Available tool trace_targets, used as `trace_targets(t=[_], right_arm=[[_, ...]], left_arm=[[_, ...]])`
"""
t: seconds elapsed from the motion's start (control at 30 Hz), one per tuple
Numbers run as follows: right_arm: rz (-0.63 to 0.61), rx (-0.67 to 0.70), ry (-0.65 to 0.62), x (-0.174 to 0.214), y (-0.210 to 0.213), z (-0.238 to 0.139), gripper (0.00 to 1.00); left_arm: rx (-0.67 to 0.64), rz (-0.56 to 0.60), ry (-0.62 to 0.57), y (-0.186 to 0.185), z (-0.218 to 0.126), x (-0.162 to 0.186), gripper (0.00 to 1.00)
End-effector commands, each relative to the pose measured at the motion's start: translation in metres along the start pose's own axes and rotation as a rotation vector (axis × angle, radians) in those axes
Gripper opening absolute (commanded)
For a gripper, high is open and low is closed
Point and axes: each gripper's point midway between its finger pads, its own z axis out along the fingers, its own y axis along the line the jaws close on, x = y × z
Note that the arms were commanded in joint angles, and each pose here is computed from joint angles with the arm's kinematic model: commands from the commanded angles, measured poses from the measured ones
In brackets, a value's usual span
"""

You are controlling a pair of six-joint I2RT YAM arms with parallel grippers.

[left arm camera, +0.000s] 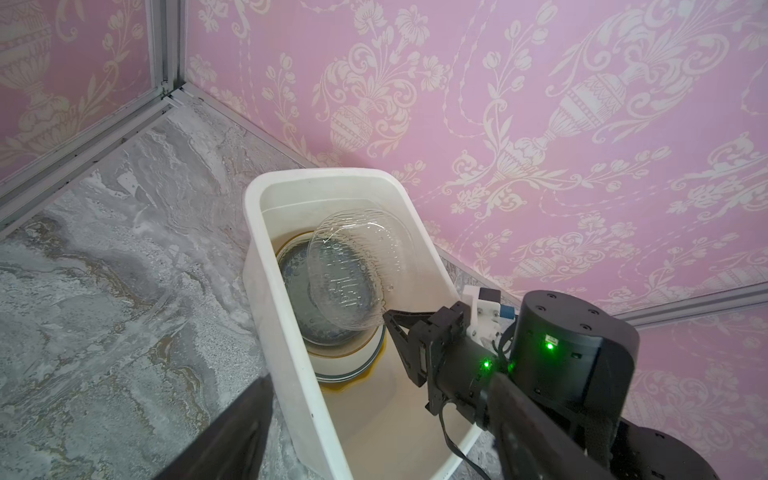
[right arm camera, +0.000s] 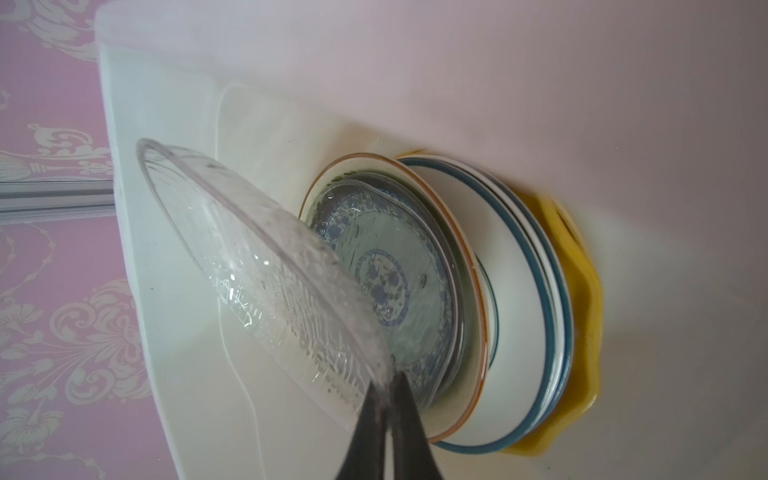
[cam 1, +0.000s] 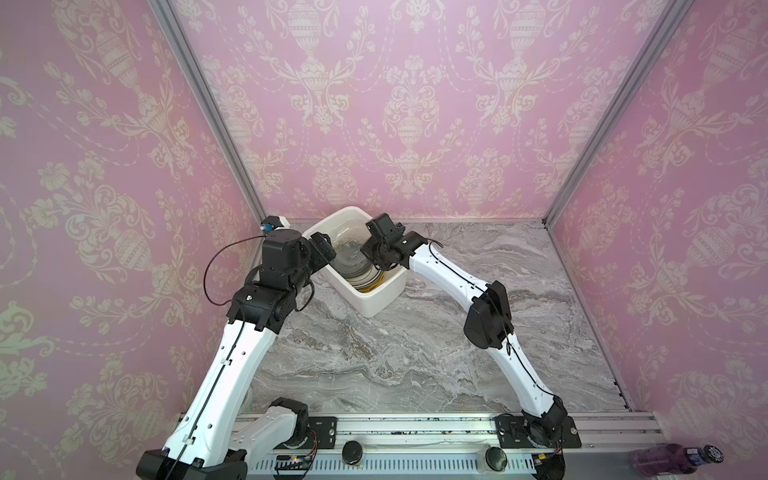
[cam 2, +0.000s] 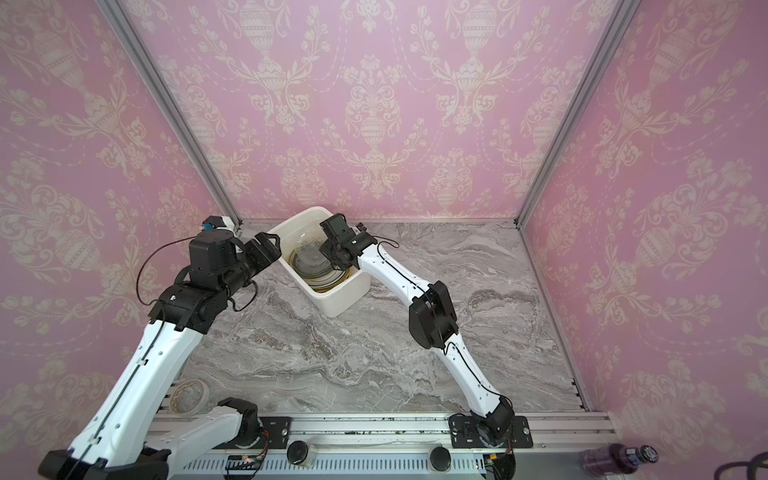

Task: Place the plates into the plastic bin on the countertop
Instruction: 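Lower the glass plate into the bin onto the stack with the right gripper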

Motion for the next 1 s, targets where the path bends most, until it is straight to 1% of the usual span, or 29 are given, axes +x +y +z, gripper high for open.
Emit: trace_targets(t=[0.0,0.23,0.4,0.67,0.83,0.97], right_arm=[[0.009,0.005,0.033,0.011,-0.004,0.014,0.00],[0.007,-0.003,0.031,0.011,-0.003,0.020,0.00],[-0.053,-0.035,0.036,0.012,0.005,0.020,0.00],[-0.066,-0.089,0.095,0.027,0.012,0.032,0.00],[-0.073,-0.086,0.109,0.032,0.013,0.026,0.00],[-0.061,-0.092,0.088,0.030,0.014,0.018,0.00]], left_arm=[[-0.025,0.030,-0.026,0.002,-0.007,-0.011,0.83],[-0.036,0.031,-0.031,0.006,-0.009,-0.014,0.83],[-0.035,0.027,-0.036,0.006,-0.010,-0.016,0.83],[-0.051,0.041,-0.036,0.012,-0.016,-0.017,0.84],[-0.056,0.036,-0.037,0.014,-0.016,-0.017,0.84],[-0.051,0.035,-0.033,0.013,-0.015,-0.017,0.83]])
